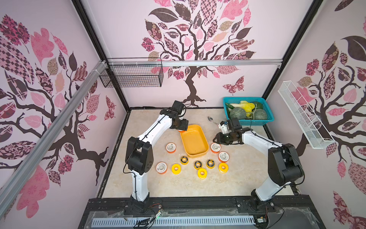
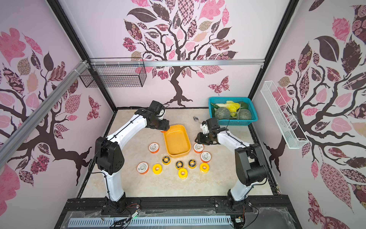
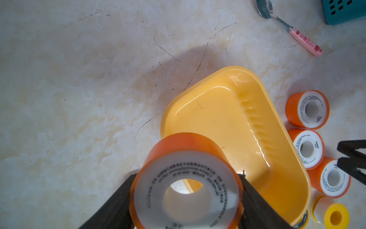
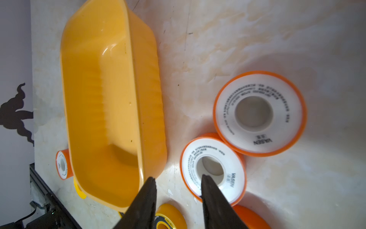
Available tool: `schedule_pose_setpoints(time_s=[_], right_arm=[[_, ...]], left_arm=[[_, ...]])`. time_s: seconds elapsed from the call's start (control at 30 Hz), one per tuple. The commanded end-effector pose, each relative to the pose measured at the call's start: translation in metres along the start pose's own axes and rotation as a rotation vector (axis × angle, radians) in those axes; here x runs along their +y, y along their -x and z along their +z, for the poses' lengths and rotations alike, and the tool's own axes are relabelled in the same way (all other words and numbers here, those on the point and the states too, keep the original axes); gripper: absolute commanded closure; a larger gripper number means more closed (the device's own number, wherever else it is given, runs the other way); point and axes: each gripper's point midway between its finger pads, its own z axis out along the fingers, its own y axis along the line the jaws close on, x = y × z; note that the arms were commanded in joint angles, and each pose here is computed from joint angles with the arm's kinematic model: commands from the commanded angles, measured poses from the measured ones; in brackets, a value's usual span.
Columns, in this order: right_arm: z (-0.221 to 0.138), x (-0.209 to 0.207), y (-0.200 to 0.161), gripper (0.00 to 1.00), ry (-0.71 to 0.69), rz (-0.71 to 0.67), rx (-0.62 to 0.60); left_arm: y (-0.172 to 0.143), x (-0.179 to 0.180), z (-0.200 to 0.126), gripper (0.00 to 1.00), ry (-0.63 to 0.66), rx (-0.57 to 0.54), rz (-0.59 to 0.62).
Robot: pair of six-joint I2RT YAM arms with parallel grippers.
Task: Put the sealing tape into the storage box
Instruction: Pick up the sealing tape at the center of the board, then place the sealing tape in the storage box.
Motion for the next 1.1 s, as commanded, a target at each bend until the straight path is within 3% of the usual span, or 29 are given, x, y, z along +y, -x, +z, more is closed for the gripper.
schedule_pose_setpoints(time_s=[0.0,0.4,0.73,1.07], right_arm=[[-0.003,0.032,0.001,0.57,0.113,-0.076,0.014],[0.026,0.032,-0.008,0.66,0.091,-0.092,0.097],[0.04,0.036,-0.023,0.84,0.107,-0.068,0.147],[0.039,0.037,-0.034,0.86,0.117,-0.009,0.153]], left_arm=[[-0.002,-0.005,0.008,0.35,-0.018,0.017,-0.002],[-0.004,-0.018,0.022,0.36,-0.052,0.036,0.0],[-0.003,-0.028,0.034,0.36,-0.065,0.052,0.016],[-0.012,-0.045,0.051,0.36,-0.073,0.096,0.051]])
